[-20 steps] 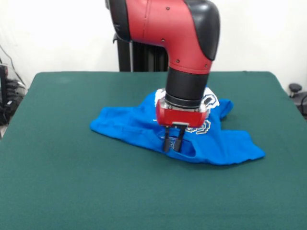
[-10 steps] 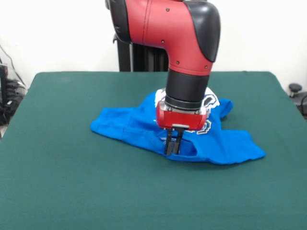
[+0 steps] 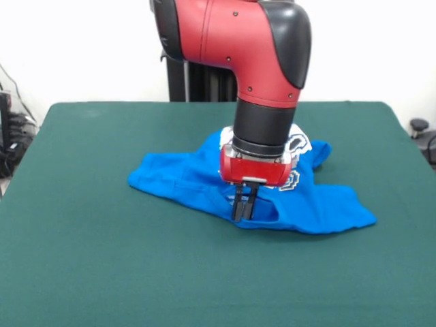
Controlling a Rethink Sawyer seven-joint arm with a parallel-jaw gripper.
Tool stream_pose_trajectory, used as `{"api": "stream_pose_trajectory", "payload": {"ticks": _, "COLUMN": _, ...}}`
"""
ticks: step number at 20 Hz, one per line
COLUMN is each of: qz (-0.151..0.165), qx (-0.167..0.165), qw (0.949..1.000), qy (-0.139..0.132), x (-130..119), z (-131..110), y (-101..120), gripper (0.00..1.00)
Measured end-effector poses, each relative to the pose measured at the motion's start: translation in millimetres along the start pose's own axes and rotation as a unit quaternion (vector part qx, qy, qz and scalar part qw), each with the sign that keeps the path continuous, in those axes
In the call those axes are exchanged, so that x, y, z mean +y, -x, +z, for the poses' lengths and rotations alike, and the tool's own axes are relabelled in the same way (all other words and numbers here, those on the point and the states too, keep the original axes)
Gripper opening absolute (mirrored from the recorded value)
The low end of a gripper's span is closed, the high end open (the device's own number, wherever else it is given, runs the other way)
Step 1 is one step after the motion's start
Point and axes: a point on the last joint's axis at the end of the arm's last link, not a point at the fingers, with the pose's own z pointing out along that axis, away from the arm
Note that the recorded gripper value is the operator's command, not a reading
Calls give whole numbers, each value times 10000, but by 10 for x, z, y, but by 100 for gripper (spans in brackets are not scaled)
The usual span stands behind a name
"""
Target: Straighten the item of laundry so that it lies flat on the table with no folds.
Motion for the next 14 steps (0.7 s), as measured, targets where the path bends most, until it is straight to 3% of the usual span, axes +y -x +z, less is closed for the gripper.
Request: {"api": "stream_pose_trajectory", "payload": {"ticks": 14, "qz": 138, "qx": -180, "qw": 9997, "qy": -97, "x": -237, "z": -133, "y": 178, "gripper": 0}}
